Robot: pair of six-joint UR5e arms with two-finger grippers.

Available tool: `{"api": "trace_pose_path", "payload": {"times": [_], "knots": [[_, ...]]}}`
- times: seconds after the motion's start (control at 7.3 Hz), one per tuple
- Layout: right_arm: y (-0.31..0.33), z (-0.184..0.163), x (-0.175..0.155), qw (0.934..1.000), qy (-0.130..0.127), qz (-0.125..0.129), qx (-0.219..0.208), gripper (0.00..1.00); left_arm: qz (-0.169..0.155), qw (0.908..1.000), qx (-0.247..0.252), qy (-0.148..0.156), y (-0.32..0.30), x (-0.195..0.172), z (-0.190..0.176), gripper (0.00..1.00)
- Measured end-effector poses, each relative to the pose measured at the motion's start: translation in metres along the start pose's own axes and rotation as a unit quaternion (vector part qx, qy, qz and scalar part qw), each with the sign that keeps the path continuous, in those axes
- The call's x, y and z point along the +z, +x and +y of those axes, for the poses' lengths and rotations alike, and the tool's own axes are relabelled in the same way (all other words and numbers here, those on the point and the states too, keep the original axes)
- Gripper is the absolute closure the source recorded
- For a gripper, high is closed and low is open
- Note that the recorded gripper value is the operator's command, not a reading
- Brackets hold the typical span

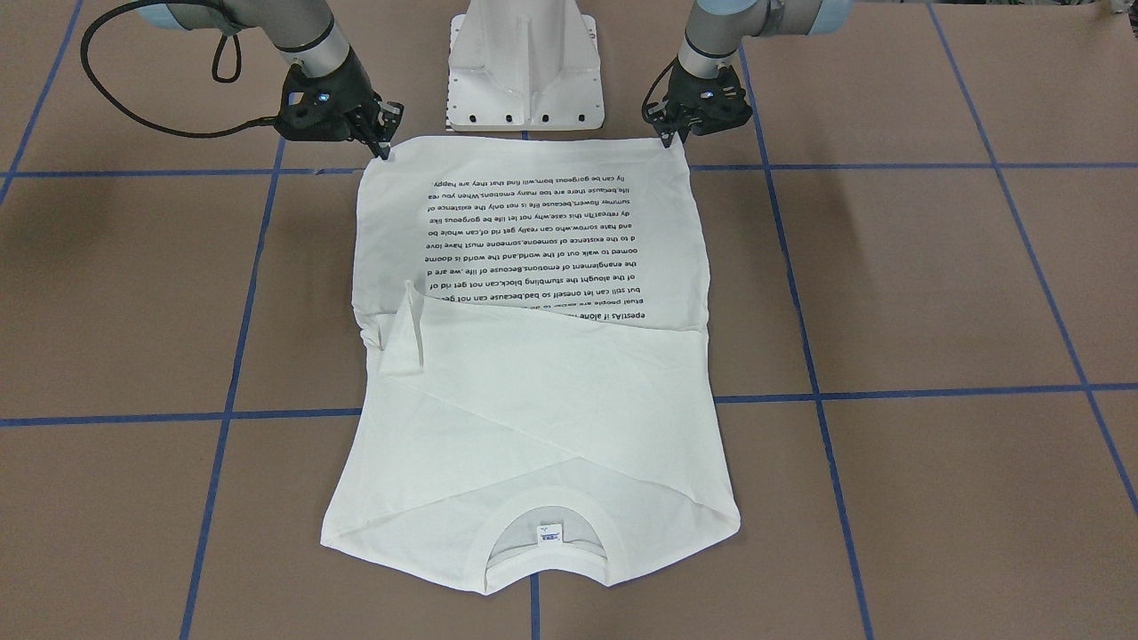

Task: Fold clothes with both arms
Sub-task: 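Grasp the hem corners with both grippers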

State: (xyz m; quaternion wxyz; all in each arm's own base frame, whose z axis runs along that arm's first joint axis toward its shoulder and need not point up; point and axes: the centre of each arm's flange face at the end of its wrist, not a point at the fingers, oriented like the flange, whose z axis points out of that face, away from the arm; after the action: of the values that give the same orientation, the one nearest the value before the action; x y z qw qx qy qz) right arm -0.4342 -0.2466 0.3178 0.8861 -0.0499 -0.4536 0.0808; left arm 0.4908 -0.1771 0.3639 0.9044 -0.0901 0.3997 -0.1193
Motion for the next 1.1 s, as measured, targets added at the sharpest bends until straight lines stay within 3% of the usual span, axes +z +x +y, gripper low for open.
{"api": "trace_pose_path", "payload": {"times": [0.41,0.68,1.1], "knots": [[0.000,-0.002,-0.001,1.0000,0.001,0.000,0.001,1.00,0.009,1.0000,-0.005,0.000,0.004,-0.008,-0.001,1.00],[0.002,-0.009,-0.013,1.0000,-0.002,-0.007,0.004,1.00,0.032,0.9994,-0.009,-0.002,0.009,-0.035,-0.001,1.00],[0.018,-0.011,-0.060,0.9986,-0.041,-0.029,0.013,1.00,0.068,0.9976,-0.005,-0.012,0.012,-0.103,0.010,1.00]]}}
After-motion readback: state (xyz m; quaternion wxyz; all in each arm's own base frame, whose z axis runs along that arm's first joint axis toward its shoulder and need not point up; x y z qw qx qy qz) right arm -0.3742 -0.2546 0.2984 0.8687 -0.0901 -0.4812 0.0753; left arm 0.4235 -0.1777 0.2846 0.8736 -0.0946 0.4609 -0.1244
